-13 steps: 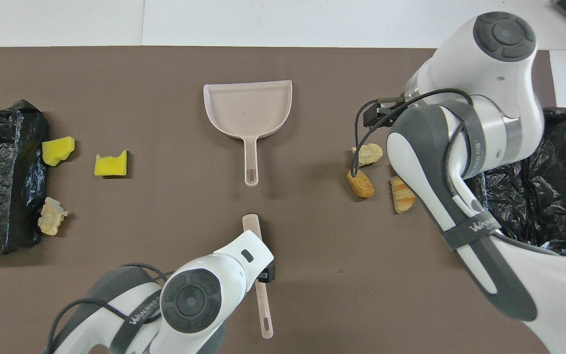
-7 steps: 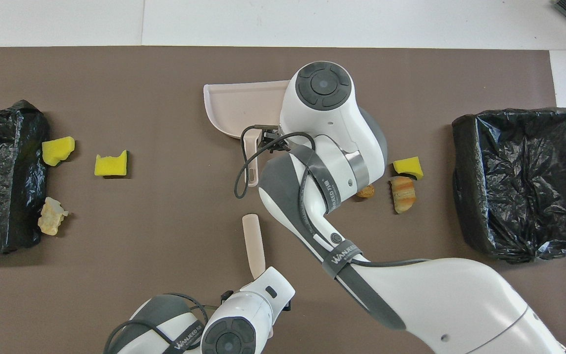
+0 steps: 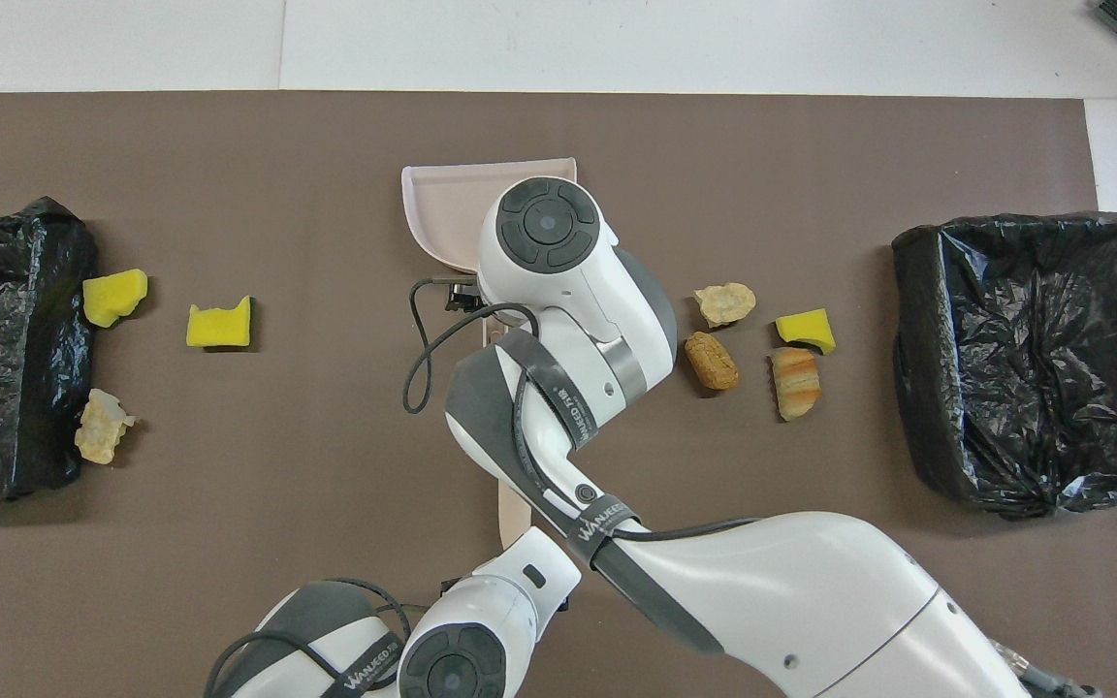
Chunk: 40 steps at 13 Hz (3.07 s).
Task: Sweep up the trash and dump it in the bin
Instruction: 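Reach the right gripper to the dustpan while the left gripper reaches the brush, then grasp the dustpan with the right gripper while the left gripper lifts the brush, then sweep the yellow sponges toward the dustpan with the left gripper's brush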
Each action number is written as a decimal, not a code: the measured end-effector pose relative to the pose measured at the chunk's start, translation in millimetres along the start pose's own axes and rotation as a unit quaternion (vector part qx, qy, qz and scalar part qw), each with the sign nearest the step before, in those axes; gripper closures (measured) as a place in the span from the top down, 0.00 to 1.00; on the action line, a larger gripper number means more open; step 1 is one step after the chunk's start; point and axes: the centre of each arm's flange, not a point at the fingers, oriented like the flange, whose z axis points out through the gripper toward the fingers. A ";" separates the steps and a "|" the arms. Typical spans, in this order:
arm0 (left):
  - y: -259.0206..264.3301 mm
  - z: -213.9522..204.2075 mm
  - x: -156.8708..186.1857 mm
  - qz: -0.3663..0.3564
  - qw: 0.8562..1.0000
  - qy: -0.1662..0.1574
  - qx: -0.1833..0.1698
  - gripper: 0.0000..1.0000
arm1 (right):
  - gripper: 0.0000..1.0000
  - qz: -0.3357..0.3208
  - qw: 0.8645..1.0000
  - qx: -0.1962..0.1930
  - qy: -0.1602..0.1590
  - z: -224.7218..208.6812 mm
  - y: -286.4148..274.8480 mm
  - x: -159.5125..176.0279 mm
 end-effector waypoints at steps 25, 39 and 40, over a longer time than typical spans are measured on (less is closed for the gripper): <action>-335.1 -60.1 214.9 -0.016 0.978 0.008 0.209 0.27 | 0.33 -0.384 0.922 -0.043 -0.036 -104.6 94.3 -3.8; -294.7 -43.6 261.8 0.012 0.991 0.011 0.130 0.27 | 0.33 -0.643 0.758 -0.010 -0.109 -38.4 69.0 -63.0; -280.9 -60.7 258.4 0.007 0.993 0.002 0.121 0.27 | 0.33 -0.643 0.758 -0.010 -0.109 -38.6 71.2 -61.4</action>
